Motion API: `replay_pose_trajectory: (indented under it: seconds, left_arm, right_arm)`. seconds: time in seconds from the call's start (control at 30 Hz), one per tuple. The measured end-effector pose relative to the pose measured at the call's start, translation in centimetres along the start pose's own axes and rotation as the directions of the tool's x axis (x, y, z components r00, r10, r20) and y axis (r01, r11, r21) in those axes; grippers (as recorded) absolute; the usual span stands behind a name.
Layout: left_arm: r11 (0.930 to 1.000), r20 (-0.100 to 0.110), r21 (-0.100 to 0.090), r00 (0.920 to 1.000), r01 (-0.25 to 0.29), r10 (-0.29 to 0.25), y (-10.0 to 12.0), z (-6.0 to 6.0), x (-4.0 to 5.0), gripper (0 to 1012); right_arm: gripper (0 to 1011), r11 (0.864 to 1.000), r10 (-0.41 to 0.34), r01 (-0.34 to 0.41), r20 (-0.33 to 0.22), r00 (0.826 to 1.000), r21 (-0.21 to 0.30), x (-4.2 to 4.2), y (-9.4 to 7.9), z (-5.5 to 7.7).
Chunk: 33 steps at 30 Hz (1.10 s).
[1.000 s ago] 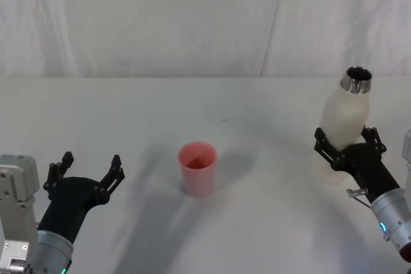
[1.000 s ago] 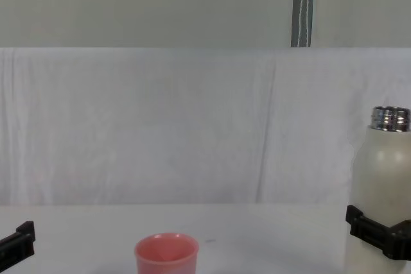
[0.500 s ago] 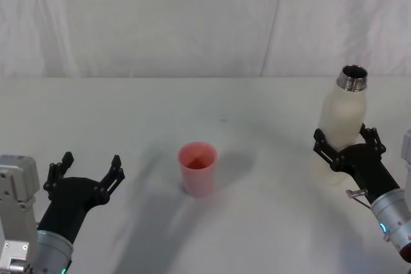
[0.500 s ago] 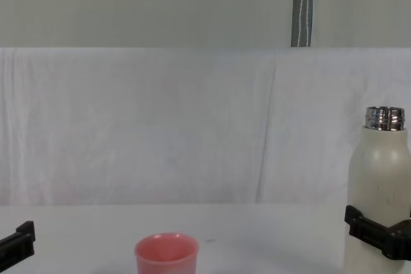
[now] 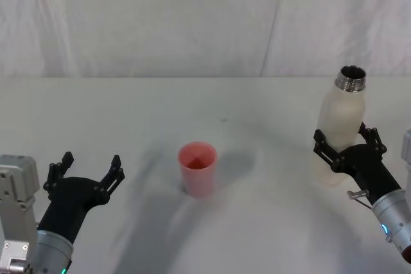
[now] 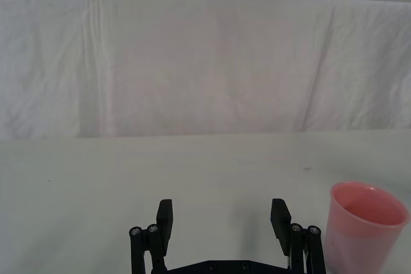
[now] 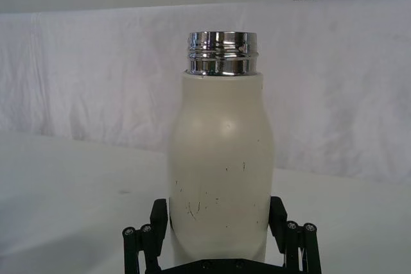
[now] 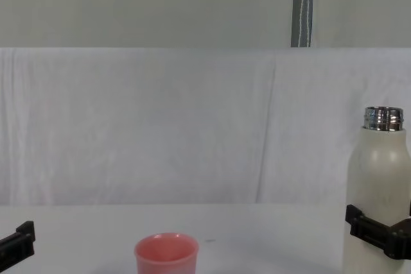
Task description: Grasp the thermos with one hand and pour water into the cup lid.
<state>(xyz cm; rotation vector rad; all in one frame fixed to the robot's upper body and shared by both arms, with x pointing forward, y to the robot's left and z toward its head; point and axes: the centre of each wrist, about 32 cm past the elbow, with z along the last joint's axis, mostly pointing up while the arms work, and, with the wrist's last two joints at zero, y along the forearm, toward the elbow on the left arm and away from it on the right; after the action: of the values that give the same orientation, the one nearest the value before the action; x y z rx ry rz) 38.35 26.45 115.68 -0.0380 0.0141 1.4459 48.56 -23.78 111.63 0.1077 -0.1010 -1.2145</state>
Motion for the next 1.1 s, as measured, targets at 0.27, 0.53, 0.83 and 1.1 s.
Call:
replay_pose_trajectory:
  seconds: [0.27, 0.53, 0.83, 1.1]
  left_arm:
    - [1.0000, 0.000, 0.000, 1.0000, 0.000, 0.000, 0.0, 0.0, 0.00, 1001]
    - [1.0000, 0.000, 0.000, 1.0000, 0.000, 0.000, 0.0, 0.0, 0.00, 1001]
    - [1.0000, 0.000, 0.000, 1.0000, 0.000, 0.000, 0.0, 0.0, 0.00, 1001]
    - [1.0000, 0.000, 0.000, 1.0000, 0.000, 0.000, 0.0, 0.0, 0.00, 1001]
  right_arm:
    - [1001, 1.000, -0.010, 0.010, 0.010, 1.000, 0.001, 0.03, -0.4, 0.3]
    - [1002, 1.000, -0.022, 0.022, 0.009, 1.000, -0.003, 0.02, -1.1, 0.5]
    - [1003, 1.000, -0.025, 0.025, 0.007, 1.000, -0.007, -0.03, -1.5, 0.7]
    - [1003, 1.000, -0.017, 0.017, 0.002, 1.000, -0.008, -0.16, -1.8, 0.8]
